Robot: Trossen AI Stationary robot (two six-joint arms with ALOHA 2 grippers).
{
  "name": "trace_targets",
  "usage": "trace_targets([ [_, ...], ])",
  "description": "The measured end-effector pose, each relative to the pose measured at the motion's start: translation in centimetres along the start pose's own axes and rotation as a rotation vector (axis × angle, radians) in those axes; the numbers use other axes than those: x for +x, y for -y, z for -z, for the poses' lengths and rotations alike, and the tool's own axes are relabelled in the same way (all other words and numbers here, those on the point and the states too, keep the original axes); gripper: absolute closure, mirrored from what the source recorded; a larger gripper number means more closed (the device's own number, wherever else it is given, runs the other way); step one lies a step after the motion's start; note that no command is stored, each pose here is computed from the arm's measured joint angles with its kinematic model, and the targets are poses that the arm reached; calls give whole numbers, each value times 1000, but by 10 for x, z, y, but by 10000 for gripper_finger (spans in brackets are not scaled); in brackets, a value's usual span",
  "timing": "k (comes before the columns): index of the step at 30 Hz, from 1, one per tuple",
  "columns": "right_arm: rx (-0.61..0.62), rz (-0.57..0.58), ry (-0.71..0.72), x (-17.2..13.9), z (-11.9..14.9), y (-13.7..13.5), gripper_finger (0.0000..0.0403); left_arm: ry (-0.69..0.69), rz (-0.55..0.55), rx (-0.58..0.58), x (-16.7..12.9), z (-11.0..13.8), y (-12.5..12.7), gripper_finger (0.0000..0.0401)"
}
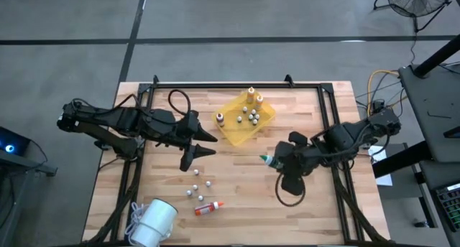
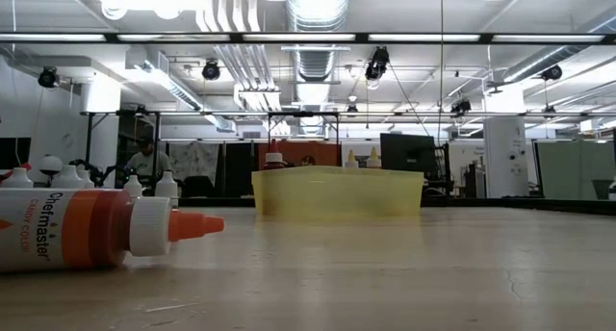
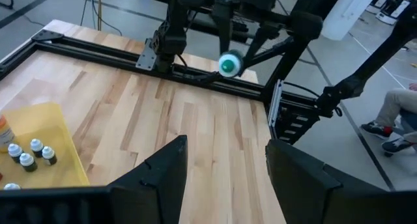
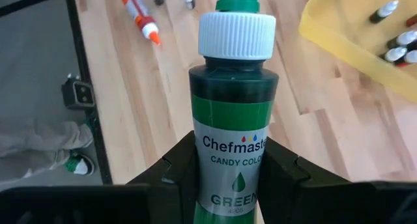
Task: Pick & Place food coloring
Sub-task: Put the large green food coloring bottle into the yellow bin
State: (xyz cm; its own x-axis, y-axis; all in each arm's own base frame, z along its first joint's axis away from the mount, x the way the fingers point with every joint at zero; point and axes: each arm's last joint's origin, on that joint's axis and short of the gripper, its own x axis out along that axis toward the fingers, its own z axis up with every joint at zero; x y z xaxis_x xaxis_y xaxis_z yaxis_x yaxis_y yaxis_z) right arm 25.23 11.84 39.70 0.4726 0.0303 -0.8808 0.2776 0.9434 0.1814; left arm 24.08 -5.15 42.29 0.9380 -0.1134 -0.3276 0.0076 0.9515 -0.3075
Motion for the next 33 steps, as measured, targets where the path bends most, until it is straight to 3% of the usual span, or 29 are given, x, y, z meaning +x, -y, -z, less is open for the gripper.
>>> trace_targets([
  [7, -4, -11, 67, -6, -19, 13, 296, 46, 19, 7, 0, -4, 2, 222],
  [19, -23, -115, 334, -22, -59, 21, 296, 167, 55, 67, -1, -16, 6, 222],
  [33, -36, -131, 468, -27, -74, 23, 296, 285, 37, 94, -2, -29, 0, 222],
])
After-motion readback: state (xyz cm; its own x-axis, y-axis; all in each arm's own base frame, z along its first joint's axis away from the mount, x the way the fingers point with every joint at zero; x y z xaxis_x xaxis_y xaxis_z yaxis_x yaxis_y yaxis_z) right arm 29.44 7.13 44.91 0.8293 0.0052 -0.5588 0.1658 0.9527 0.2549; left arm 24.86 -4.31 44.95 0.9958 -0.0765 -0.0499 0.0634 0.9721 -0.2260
